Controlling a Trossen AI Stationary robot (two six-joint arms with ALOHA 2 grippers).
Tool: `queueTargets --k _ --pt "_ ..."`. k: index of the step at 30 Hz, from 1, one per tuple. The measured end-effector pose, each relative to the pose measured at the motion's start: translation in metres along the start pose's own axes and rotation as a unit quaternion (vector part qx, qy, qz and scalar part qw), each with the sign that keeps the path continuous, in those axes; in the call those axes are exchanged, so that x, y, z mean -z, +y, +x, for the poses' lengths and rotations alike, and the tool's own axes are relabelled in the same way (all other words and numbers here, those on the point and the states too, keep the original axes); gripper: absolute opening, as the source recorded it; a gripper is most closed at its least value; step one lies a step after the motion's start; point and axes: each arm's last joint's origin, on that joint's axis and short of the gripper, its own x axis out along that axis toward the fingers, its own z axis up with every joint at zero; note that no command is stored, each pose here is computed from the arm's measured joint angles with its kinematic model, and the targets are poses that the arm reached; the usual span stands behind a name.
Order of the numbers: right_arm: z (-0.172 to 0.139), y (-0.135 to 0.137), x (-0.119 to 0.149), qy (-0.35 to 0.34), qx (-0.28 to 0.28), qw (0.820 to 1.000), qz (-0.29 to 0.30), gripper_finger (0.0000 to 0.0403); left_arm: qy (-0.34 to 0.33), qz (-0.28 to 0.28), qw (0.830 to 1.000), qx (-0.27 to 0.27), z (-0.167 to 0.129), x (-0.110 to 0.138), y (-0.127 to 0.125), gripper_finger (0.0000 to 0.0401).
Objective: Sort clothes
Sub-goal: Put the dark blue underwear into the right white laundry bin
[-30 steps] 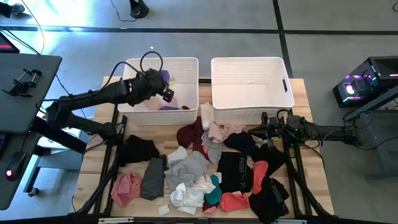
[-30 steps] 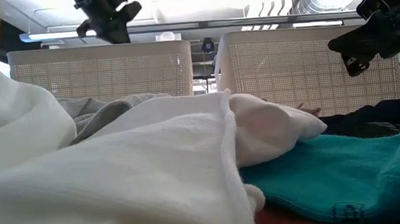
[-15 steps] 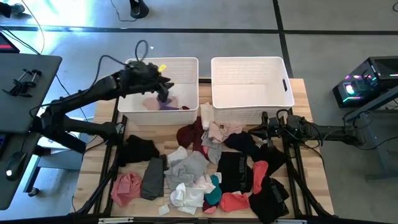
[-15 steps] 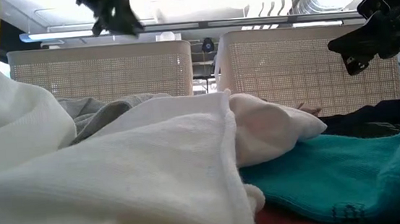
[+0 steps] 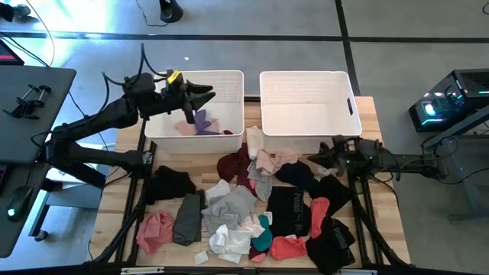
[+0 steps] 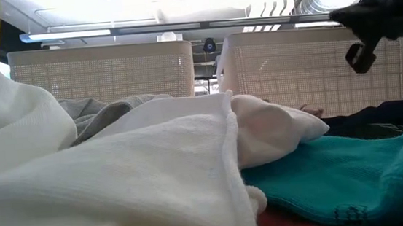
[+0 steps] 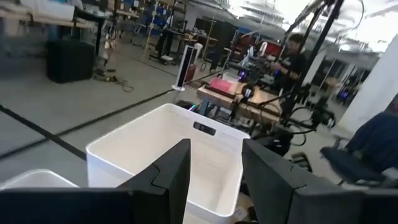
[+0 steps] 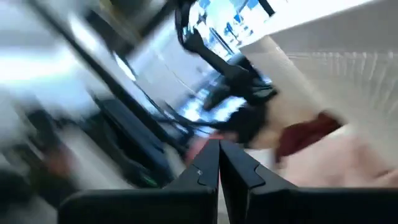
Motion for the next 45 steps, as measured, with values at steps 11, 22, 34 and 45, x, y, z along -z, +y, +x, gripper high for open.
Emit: queueTargets --k 11,22,34,45 --pt "-0.007 0.032 -0.020 -0.015 -0.207 0.968 0.142 0.0000 -0.003 -0.089 0.996 -0.007 0.000 0.000 0.000 0.0131" --pt "-0.004 0.079 -0.060 -0.063 -0.121 0.990 0.038 0.0000 0.007 -0.057 0.998 -0.007 0.000 0.003 -0.003 0.0131" --pt "0.050 0.093 -0.070 0.276 0.239 0.931 0.008 0.0009 0.057 0.062 0.996 -0.021 -0.001 0.012 0.001 0.0131" --pt "0.098 0.035 -0.018 0.452 0.443 0.772 0.059 0.0160 0.099 0.079 0.992 -0.028 -0.002 0.020 0.003 0.0131"
